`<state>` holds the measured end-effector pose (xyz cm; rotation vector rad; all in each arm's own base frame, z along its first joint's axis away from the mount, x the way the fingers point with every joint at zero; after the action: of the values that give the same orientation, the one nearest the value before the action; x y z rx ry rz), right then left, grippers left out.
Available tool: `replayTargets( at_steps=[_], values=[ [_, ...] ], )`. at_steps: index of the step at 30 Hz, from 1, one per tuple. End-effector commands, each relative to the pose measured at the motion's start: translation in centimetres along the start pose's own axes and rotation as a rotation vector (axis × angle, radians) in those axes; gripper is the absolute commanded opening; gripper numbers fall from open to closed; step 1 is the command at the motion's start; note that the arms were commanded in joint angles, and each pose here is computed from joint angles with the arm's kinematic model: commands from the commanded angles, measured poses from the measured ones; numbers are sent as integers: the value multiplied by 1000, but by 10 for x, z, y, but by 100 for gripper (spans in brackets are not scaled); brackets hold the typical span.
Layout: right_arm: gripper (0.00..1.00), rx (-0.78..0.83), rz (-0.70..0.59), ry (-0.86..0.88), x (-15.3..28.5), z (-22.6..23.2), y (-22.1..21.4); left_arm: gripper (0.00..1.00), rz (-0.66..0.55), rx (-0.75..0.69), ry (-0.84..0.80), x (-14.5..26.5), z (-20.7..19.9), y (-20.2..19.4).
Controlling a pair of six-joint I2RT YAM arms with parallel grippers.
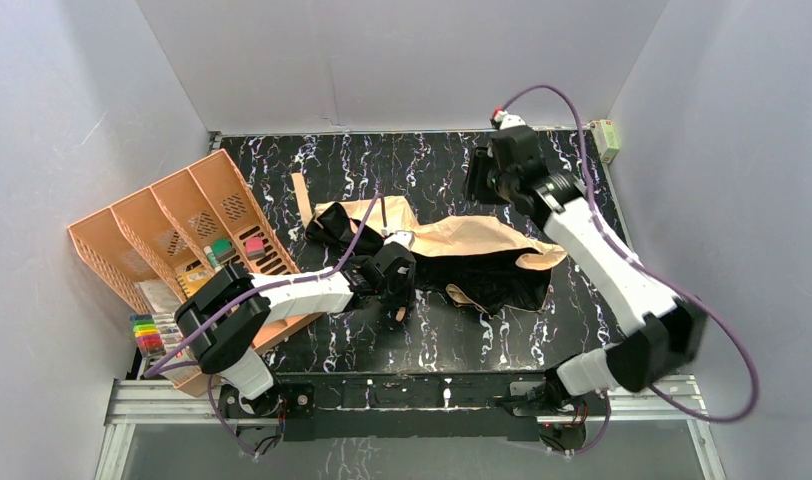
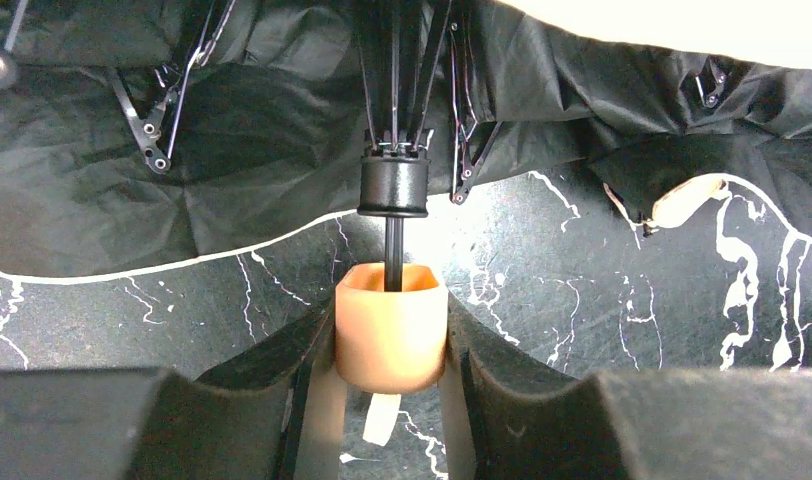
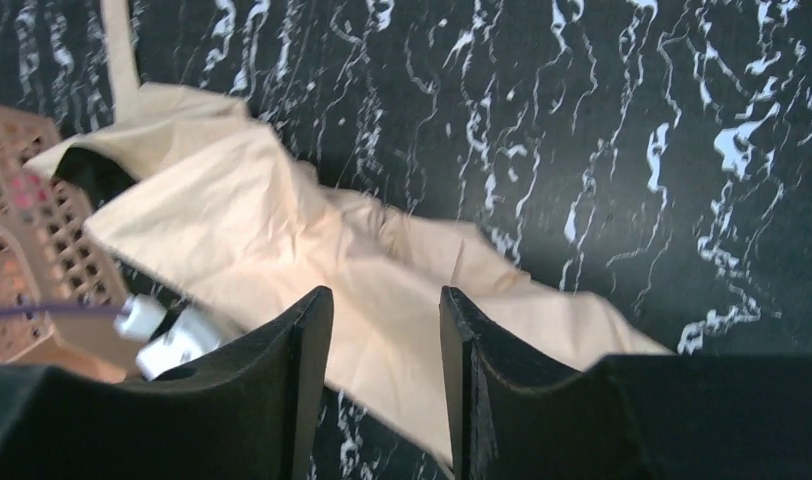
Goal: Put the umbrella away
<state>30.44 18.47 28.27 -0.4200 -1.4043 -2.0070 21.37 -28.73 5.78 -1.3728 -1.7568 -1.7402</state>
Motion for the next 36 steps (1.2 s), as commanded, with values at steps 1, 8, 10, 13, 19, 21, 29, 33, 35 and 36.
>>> replayTargets(
  at_steps=[1, 8, 10, 13, 19, 21, 29, 33, 35, 36],
  values=[
    [49, 86, -10, 24, -45, -2, 43, 0, -28, -23, 8, -2, 4, 2],
    [32, 71, 179, 59, -145, -25, 40, 0, -20, -32, 13, -3, 5, 0],
    [33, 72, 234, 64, -171, -30, 27, 0, -17, -38, 12, -4, 4, 1],
    [33, 72, 298, 48, -198, -38, 13, 0, -14, -41, 15, -5, 4, 1],
    [20, 42, 467, 84, -228, -43, -27, 0, -11, -41, 24, -7, 5, 1],
    [17, 28, 515, 102, -227, -44, -40, 0, -13, -38, 30, -8, 5, 3],
    [15, 11, 658, 230, -209, -35, -75, 0, -19, -28, 38, -18, -1, 11],
    [12, 9, 730, 297, -196, -29, -92, 0, -36, -36, 49, -25, -6, 23],
    [11, 12, 755, 323, -189, -26, -99, 0, -53, -42, 56, -29, -9, 32],
    [11, 15, 765, 337, -186, -25, -102, 0, -51, -49, 66, -30, -9, 34]
  ],
)
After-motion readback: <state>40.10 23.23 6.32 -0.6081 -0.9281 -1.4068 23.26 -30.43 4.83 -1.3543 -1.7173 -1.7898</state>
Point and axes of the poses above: each gripper's point midway between its finger pads, its own x axis back along the fingers, its own z axis along the line the jaws close on, y = z × x, the point moved 3 cm from there along x, back along the fingers, and after that the axes turned 6 degrees about -x, right-handed, at the moved point
